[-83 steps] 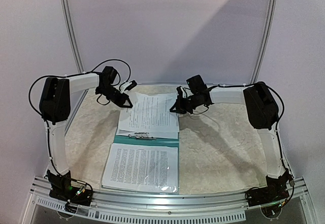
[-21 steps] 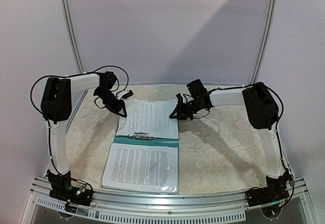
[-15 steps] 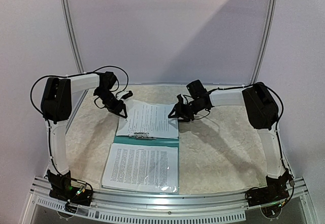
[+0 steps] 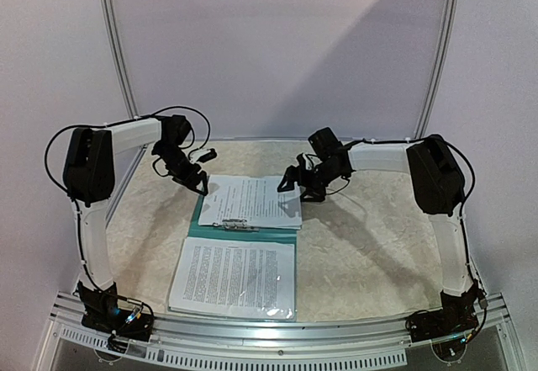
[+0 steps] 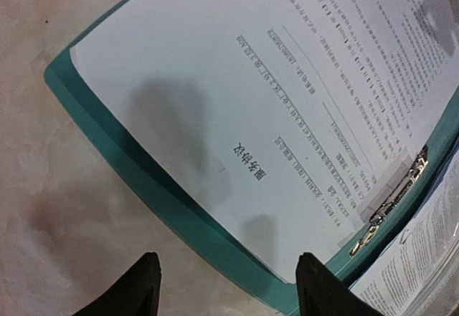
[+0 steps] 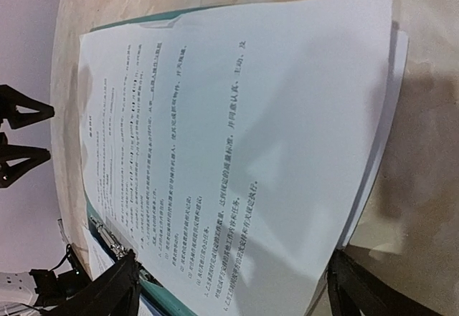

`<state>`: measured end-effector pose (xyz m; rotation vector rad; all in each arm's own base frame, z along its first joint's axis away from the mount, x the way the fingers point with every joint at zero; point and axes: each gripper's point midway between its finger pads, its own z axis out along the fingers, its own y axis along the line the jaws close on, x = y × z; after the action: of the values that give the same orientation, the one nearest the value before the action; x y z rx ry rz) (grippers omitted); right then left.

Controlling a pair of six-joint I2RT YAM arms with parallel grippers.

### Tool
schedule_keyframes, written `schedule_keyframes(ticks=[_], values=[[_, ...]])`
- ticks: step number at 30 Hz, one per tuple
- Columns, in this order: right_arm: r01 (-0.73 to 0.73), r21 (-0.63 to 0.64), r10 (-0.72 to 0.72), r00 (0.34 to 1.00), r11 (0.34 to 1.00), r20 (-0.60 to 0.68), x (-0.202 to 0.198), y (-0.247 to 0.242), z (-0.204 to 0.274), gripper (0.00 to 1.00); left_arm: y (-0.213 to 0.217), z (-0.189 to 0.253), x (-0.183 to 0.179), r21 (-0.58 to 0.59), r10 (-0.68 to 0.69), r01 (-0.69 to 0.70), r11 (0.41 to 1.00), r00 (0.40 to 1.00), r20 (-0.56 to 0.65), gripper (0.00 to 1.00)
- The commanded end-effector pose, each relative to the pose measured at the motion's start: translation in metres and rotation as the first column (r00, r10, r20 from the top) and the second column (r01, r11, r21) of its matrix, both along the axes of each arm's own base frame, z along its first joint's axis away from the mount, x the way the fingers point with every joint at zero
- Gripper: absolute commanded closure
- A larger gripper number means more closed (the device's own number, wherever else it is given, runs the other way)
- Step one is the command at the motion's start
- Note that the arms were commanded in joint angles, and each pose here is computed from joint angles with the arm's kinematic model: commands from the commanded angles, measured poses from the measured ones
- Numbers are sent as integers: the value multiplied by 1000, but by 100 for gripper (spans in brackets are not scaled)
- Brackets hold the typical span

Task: Put the files into the folder
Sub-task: Place the file on the spring clip of the folder.

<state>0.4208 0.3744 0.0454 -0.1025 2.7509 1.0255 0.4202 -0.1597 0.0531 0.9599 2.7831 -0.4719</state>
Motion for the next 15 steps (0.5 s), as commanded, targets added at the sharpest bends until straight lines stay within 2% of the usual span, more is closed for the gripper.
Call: schedule_keyframes(ticks=[1,6,10,12,15], values=[[6,-28,-5,999,1000,38,5,-4,22,10,8,18,-2,10,3,-3,1000,1000,27,35],[41,-103,-38,999,994,30,4,-16,14,11,10,16,-4,14,22,-22,1000,1000,17,35],[106,-239,-85,992,965,95,10,-43,18,16,13,10,-8,17,60,-60,998,998,-4,37],[137,-310,-103,987,941,124,12,-58,16,26,15,5,-8,22,88,-88,996,996,-16,40],[132,-324,-100,988,937,114,9,-59,6,52,22,1,-8,32,131,-130,991,991,-23,49]])
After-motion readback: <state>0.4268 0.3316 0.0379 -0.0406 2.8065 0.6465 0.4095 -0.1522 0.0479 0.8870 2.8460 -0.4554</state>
